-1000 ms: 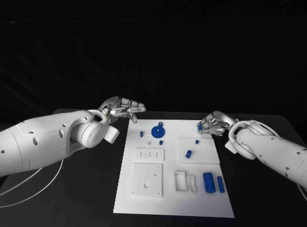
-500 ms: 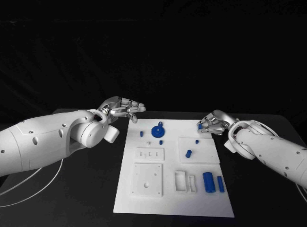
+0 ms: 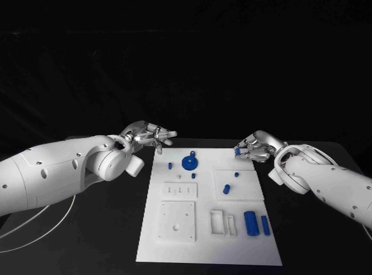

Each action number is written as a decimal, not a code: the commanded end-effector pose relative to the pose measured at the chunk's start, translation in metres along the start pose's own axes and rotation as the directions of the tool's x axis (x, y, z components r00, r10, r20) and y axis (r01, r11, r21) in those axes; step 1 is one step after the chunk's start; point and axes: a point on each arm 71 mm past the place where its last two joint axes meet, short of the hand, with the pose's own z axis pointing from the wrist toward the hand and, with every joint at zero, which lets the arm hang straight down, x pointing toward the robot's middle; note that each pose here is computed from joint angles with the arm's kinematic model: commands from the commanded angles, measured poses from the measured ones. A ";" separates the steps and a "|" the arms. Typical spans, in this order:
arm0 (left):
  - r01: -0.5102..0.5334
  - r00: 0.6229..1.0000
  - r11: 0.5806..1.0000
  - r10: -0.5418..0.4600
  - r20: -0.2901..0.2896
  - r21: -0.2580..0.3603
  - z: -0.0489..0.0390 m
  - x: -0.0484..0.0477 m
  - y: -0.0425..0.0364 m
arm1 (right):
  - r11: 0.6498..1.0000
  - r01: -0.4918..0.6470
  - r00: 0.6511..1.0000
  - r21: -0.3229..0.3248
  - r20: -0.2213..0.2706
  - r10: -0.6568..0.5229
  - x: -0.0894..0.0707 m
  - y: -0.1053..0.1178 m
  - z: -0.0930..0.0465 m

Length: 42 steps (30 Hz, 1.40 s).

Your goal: Assemble the parts on the task board

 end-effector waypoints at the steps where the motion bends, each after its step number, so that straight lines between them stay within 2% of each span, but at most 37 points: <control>1: -0.065 0.998 0.996 0.063 -0.029 -0.066 0.0045 0.0056 0.0004 | 1.000 0.025 0.999 0.008 -0.030 -0.024 0.003 0.010 0.001; 6: -0.150 0.985 0.976 0.135 -0.106 -0.158 0.0119 0.0142 -0.0001 | 0.999 0.041 0.998 -0.003 -0.045 -0.042 0.009 0.028 0.003; 11: -0.233 0.965 0.942 0.193 -0.178 -0.241 0.0187 0.0249 0.0007 | 0.997 0.071 0.997 0.010 -0.037 -0.071 0.016 0.047 0.005; 18: -0.282 0.952 0.905 0.221 -0.211 -0.320 0.0253 0.0413 0.0054 | 0.996 0.089 0.995 0.012 -0.056 -0.088 0.035 0.072 0.009; 24: -0.315 0.942 0.881 0.244 -0.231 -0.353 0.0288 0.0527 0.0074 | 0.995 0.095 0.993 0.008 -0.075 -0.094 0.051 0.087 0.011; 31: -0.340 0.933 0.863 0.259 -0.251 -0.374 0.0312 0.0656 0.0076 | 0.992 0.125 0.986 0.008 -0.113 -0.123 0.068 0.094 0.009; 36: -0.346 0.930 0.858 0.261 -0.258 -0.379 0.0321 0.0709 0.0071 | 0.989 0.149 0.978 -0.001 -0.146 -0.148 0.078 0.100 0.007; 42: -0.360 0.923 0.849 0.266 -0.277 -0.385 0.0339 0.0762 0.0068 | 0.987 0.158 0.975 -0.014 -0.154 -0.158 0.083 0.107 0.007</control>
